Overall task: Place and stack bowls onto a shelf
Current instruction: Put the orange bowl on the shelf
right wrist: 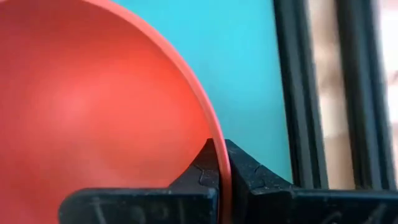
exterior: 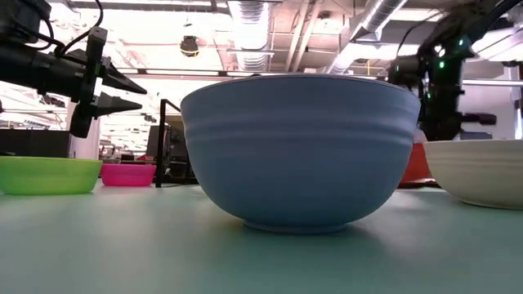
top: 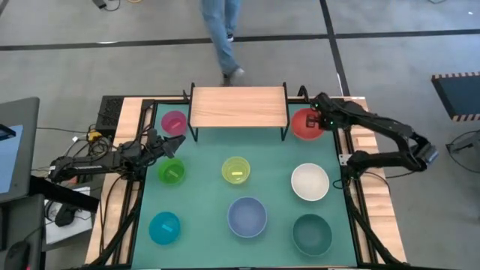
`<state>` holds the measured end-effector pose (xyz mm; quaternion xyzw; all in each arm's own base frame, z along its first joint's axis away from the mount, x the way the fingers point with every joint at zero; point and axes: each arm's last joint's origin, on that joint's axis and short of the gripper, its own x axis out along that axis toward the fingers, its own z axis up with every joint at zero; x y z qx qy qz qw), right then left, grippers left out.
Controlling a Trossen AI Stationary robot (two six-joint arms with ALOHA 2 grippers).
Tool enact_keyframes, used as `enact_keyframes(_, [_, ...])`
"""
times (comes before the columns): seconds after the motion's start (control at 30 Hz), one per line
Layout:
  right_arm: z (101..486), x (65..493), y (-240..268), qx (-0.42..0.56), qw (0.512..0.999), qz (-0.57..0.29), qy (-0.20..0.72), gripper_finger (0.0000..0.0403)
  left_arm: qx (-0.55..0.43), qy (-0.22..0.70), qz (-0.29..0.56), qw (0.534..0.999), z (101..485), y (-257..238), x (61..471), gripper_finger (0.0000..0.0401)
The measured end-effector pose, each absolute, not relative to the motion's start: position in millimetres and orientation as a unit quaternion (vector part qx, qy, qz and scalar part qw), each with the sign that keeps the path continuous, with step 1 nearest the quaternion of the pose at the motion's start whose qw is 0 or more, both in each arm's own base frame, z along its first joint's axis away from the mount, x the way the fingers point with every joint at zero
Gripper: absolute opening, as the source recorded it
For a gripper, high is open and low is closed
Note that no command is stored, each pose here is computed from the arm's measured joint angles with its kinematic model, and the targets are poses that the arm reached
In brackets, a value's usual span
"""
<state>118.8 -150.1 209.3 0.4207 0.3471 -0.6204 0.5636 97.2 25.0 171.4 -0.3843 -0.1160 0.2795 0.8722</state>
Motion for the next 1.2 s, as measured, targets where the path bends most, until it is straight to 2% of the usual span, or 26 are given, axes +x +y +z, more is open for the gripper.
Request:
enact_keyframes(0.17, [253.9, 118.3, -151.9, 0.395, 0.603, -0.639, 0.269, 0.0024, -0.394, -0.120, 0.278, 0.868, 171.5, 25.0, 97.2, 0.0130])
enact_keyframes(0.33, [309.5, 128.2, -159.2, 0.352, 0.664, -0.627, 0.203, 0.0024, -0.397, -0.121, 0.278, 0.867, 171.5, 25.0, 97.2, 0.0130])
enact_keyframes(0.47, [350.8, 147.3, -165.5, 0.320, 0.717, -0.598, 0.159, 0.0024, -0.397, -0.121, 0.278, 0.866, 171.5, 25.0, 97.2, 0.0130])
enact_keyframes(0.6, [373.7, 175.3, -172.0, 0.300, 0.756, -0.559, 0.159, 0.0024, -0.397, -0.123, 0.278, 0.866, 171.9, 25.1, 97.1, 0.0130])
enact_keyframes(0.7, [376.0, 202.1, -178.2, 0.278, 0.776, -0.533, 0.190, 0.0024, -0.397, -0.124, 0.280, 0.865, 171.9, 25.2, 97.0, 0.0130])
enact_keyframes(0.87, [356.9, 241.2, -192.3, 0.283, 0.794, -0.464, 0.272, 0.0024, -0.398, -0.121, 0.275, 0.867, 171.9, 24.7, 97.3, 0.0130])
enact_keyframes(1.03, [336.7, 256.1, -201.3, 0.287, 0.759, -0.457, 0.364, 0.0026, -0.399, -0.117, 0.266, 0.870, 171.9, 22.8, 97.7, 0.0130])
enact_keyframes(1.2, [329.8, 264.4, -205.6, 0.278, 0.750, -0.467, 0.376, 0.0051, -0.391, -0.125, 0.288, 0.865, 171.9, 23.0, 97.0, 0.0130])
